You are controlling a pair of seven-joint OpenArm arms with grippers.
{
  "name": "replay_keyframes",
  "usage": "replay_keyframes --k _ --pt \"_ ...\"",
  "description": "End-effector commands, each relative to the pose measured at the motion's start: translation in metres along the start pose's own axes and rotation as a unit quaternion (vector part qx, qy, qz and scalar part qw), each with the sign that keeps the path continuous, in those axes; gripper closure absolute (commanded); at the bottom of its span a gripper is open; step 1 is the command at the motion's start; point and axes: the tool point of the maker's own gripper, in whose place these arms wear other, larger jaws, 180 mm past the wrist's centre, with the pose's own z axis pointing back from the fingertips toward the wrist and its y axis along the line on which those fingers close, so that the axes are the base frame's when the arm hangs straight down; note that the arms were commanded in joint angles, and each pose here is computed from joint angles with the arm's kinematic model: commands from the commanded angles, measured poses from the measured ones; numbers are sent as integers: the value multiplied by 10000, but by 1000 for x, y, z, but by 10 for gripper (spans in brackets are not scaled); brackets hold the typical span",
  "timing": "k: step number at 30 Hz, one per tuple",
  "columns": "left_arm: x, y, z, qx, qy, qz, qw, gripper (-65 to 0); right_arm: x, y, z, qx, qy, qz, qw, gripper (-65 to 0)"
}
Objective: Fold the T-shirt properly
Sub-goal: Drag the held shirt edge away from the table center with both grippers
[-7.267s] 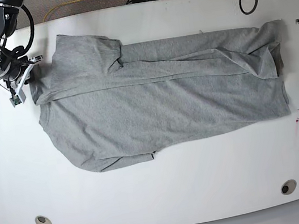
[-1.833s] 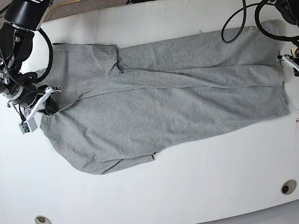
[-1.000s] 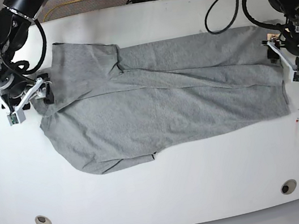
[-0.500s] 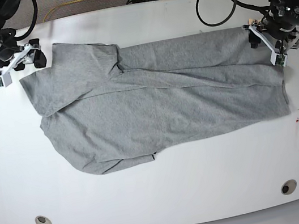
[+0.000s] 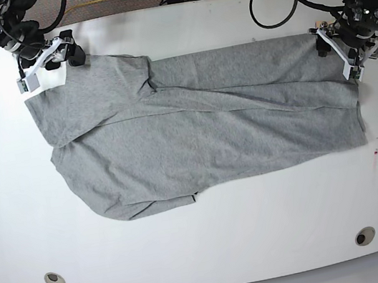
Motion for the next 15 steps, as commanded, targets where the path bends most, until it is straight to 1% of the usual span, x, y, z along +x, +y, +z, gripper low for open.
replay_keyframes --k 1,5,7,8,10,11,12,13,15 --pt "10 9 5 108 -181 -37 9998 -425 -8 6 -6 63 111 -53 9999 -458" --pt "9 9 5 105 -165 -33 9998 -425 -10 18 -17 288 152 -23 9995 -452" --pt "7 9 4 100 -141 -29 9998 -425 -11 22 -20 339 174 13 9993 -393" --pt "7 9 4 101 -130 -29 9999 -425 -10 24 -21 368 171 26 9992 -350" --pt "3 9 2 80 -79 -8 9999 -425 -1 30 -25 457 66 90 9989 -189" --pt "2 8 1 60 -57 1 10000 -425 1 31 -26 478 35 117 9988 -122" --pt "0 7 -1 42 -37 19 10000 -425 3 34 -27 519 31 151 9985 -22" --pt "0 7 -1 31 -27 30 10000 -417 4 36 -28 539 27 173 9984 0" --pt "-4 6 -4 -5 17 54 10000 -389 14 42 -23 594 -140 284 9977 0"
